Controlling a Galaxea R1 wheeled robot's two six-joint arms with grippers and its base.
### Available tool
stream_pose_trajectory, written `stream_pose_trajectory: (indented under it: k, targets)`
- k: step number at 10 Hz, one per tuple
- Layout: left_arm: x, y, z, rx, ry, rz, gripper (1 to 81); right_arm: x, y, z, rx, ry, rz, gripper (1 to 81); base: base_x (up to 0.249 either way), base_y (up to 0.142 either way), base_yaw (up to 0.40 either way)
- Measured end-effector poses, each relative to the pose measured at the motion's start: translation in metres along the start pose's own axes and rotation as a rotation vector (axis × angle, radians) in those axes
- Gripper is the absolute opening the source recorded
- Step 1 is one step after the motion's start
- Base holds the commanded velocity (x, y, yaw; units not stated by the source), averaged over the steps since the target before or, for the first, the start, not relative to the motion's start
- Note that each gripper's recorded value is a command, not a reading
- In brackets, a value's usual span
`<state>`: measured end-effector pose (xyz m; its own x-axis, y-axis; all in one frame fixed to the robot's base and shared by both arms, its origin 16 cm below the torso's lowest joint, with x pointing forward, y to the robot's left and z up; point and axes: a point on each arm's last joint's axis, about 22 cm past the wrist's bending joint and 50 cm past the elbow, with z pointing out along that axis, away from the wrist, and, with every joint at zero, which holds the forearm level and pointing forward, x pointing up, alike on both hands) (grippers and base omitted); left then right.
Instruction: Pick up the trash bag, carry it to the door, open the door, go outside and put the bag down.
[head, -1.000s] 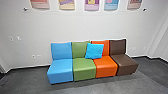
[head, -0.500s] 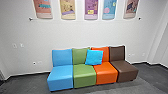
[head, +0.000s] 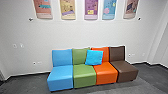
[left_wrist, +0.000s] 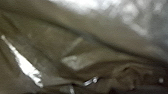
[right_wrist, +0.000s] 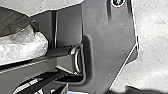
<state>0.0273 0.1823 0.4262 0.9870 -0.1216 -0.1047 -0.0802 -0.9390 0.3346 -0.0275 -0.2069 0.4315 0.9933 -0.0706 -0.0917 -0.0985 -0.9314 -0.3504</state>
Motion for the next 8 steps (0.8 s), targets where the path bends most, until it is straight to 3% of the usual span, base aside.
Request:
stream_pose_trajectory:
  k: [3, 8]
  targets:
    - [-0.0002, -0.0005, 0.0000, 0.002, -0.001, 0.012, 1.0, 0.0001, -0.0018, 0.0014, -0.001, 0.000, 0.001, 81.1, 0.000, 0.000, 0.000]
    - [-0.0044, -0.0006, 0.0004, 0.002, -0.010, 0.018, 1.0, 0.0011, 0.0003, 0.0009, -0.005, 0.002, 0.000, 81.1, 0.000, 0.000, -0.153]
